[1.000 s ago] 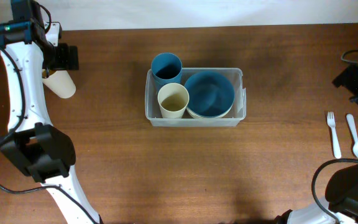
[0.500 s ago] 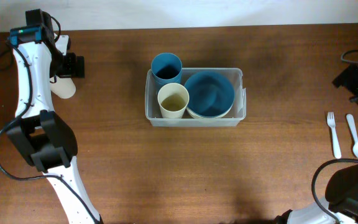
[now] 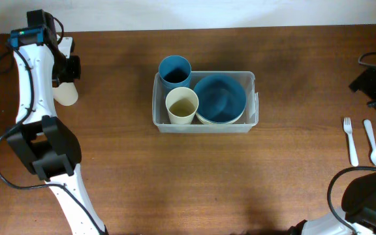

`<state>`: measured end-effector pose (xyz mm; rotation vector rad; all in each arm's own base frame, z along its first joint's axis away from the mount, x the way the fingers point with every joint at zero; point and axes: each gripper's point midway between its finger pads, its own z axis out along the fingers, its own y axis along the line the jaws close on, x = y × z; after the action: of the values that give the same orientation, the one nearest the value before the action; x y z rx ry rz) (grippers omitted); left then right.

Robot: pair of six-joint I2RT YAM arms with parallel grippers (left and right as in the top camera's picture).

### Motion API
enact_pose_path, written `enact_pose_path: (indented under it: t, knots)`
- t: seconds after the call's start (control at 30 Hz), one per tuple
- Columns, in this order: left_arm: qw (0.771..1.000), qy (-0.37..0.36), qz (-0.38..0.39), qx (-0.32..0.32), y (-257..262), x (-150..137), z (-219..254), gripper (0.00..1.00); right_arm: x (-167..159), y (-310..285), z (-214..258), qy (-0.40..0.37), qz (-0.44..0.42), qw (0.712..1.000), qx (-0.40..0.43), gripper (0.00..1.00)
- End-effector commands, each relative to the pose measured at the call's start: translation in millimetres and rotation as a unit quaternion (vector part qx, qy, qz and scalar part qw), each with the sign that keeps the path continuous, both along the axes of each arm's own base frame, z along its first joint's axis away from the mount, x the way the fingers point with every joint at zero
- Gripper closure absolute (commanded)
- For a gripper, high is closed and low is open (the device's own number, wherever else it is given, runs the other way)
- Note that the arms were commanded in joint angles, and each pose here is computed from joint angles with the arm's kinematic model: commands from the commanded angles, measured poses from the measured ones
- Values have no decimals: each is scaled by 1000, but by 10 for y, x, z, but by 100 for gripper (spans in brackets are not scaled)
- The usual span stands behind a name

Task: Pack container
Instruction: 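Grasp the remaining cream cup's rim with the left gripper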

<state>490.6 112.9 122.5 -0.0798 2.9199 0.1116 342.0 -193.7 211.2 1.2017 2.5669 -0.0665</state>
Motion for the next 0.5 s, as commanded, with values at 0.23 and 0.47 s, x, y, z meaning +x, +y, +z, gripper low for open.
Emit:
enact_pose_path:
  t: [0.23, 0.47]
  knots:
    - [996, -82, 25, 1, -12, 53, 889, 98, -7, -1, -25, 3, -6, 1000, 3, 1]
    - [975, -185, -26, -117, -566, -128, 1813, 98, -7, -1, -25, 3, -6, 1000, 3, 1]
